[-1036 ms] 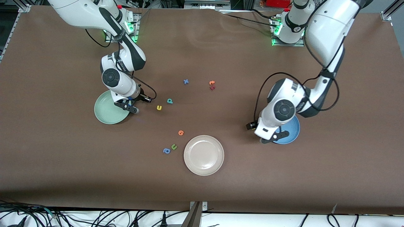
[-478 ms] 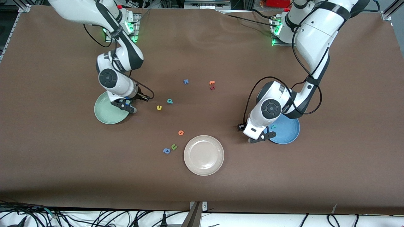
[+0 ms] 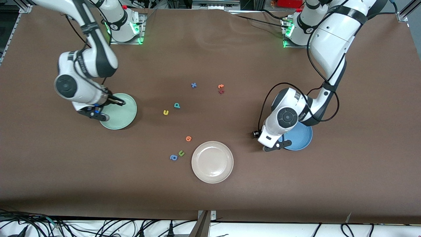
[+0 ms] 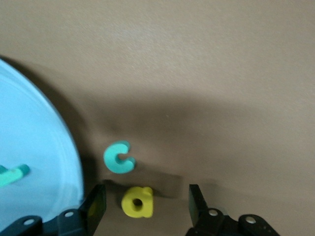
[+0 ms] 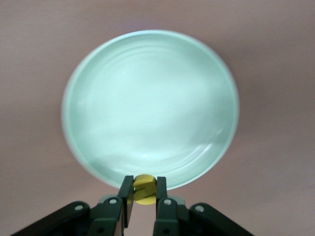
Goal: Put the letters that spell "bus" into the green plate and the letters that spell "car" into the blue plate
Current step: 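Drop the yellow s in the green plate while the left gripper reaches yellow a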
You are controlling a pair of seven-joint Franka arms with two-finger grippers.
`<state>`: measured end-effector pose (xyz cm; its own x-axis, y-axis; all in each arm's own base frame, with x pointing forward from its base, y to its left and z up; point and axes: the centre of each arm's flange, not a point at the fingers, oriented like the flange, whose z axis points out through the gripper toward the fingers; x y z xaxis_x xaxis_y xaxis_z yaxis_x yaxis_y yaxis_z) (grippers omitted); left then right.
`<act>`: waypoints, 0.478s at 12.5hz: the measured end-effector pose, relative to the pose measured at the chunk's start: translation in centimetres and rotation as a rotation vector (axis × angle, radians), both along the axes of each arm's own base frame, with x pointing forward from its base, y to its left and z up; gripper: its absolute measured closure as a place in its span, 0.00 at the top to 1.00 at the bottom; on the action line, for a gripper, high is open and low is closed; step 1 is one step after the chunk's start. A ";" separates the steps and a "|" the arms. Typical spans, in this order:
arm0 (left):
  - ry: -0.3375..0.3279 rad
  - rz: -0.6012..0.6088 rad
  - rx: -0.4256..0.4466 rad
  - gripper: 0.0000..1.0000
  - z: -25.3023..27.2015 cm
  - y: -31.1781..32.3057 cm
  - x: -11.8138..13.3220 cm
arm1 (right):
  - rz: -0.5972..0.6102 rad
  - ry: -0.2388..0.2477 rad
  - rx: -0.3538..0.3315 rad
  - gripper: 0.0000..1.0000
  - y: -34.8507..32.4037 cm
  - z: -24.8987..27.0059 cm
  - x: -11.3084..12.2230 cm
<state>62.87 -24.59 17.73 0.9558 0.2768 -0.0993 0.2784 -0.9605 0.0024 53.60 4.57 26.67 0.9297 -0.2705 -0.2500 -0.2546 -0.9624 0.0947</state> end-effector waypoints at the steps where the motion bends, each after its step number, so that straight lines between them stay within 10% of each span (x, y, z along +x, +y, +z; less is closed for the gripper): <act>1: 0.000 -0.003 -0.001 0.74 0.0 0.3 0.1 | 0.028 0.010 0.008 0.22 -2.3 -1.0 0.1; 6: 0.012 -0.015 0.002 0.65 -0.4 0.0 -0.3 | 0.082 0.016 0.013 0.22 -5.9 -6.7 -0.2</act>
